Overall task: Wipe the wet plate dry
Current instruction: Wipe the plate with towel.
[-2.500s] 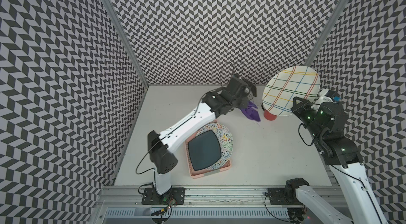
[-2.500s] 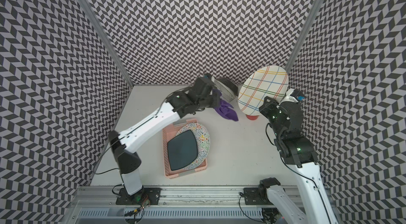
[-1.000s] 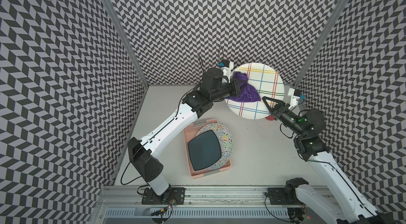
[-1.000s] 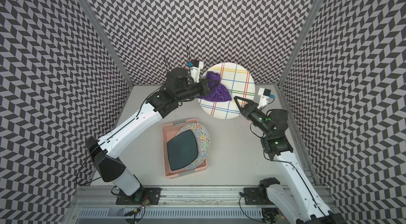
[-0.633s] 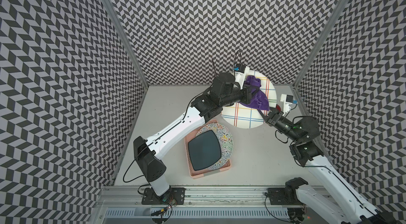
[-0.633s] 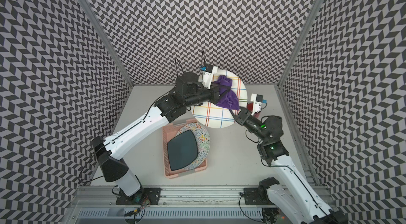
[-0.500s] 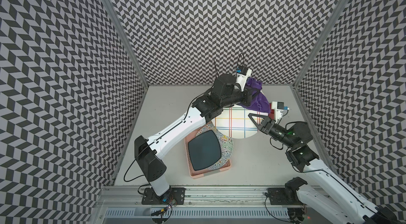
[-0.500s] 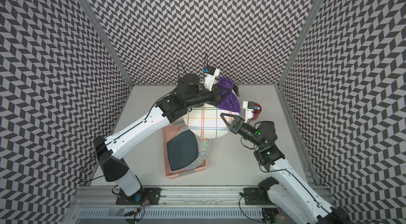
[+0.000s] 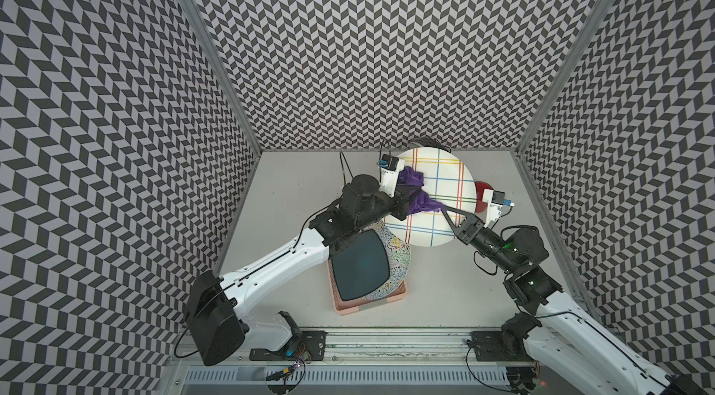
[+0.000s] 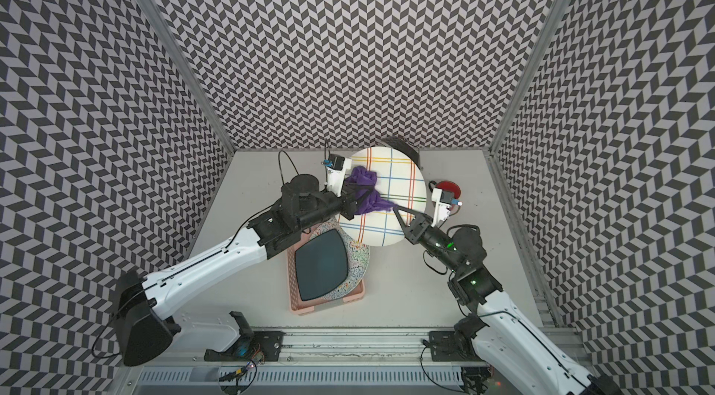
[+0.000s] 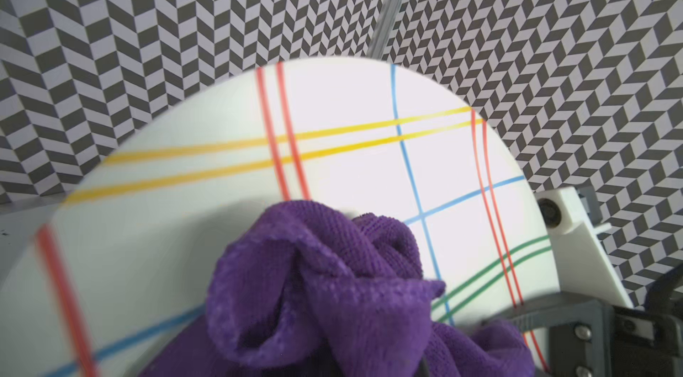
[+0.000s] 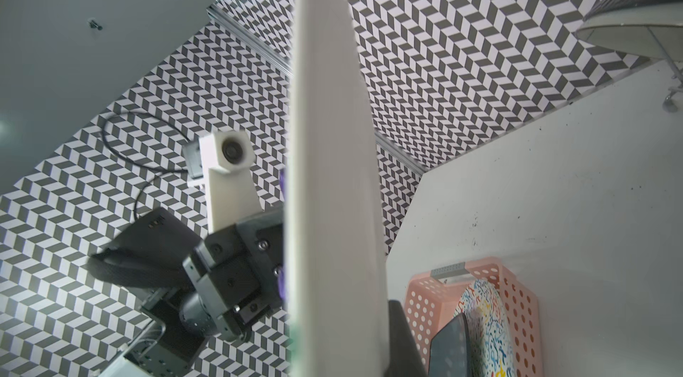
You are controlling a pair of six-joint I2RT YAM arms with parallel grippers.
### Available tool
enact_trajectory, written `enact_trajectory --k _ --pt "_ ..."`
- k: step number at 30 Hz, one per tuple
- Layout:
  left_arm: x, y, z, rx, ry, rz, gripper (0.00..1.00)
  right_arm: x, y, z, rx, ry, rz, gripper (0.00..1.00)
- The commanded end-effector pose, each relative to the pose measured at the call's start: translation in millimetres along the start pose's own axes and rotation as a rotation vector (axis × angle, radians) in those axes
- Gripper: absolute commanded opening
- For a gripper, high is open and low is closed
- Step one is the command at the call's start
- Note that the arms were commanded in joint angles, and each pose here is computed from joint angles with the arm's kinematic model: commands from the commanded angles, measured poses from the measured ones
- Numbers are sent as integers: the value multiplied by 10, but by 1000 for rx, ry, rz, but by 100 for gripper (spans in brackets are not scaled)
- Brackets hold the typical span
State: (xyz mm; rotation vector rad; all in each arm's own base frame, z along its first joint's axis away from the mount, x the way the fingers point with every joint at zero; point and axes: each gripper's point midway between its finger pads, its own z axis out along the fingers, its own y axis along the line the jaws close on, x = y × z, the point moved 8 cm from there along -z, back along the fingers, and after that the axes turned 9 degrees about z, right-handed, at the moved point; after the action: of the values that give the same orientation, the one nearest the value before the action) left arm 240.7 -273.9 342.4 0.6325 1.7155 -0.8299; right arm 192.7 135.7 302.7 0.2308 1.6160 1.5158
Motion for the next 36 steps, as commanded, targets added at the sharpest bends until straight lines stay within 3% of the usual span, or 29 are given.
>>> enact_trajectory --k 1,4,6,10,13,16,17,19,21,23,28,33,36 --pt "552 -119 -53 107 159 -3 0 -358 1089 -322 -559 -228 -160 0" --pt "687 -326 -81 165 205 39 0 -359 1122 -280 -622 -210 -139 0" --pt "652 -221 -103 61 207 32 0 -335 1163 -237 -657 -152 -133 0" --pt "226 334 -281 -135 75 -71 0 -196 1135 -229 -680 -27 -135 0" --pt "-114 570 -382 -220 -7 -53 0 -63 1025 -318 -668 21 -136 0" --pt "-225 408 -214 -69 50 34 0 107 947 -384 -685 109 -154 0" --pt "-195 267 -111 10 92 68 0 172 919 -406 -700 139 -158 0" --pt "-52 24 34 43 137 133 0 216 920 -424 -720 154 -151 0" --pt "97 -121 141 50 164 144 0 192 979 -427 -732 150 -154 0" --pt "227 -131 195 64 175 80 0 139 1069 -423 -735 135 -164 0" --pt "353 -276 -4 128 139 54 0 -92 1279 -462 -692 -21 -165 0" --pt "438 -73 -382 -41 107 -7 0 -285 1464 -532 -626 -142 -180 0" --pt "298 10 -498 -52 74 -28 0 -231 1485 -547 -648 -95 -220 0"
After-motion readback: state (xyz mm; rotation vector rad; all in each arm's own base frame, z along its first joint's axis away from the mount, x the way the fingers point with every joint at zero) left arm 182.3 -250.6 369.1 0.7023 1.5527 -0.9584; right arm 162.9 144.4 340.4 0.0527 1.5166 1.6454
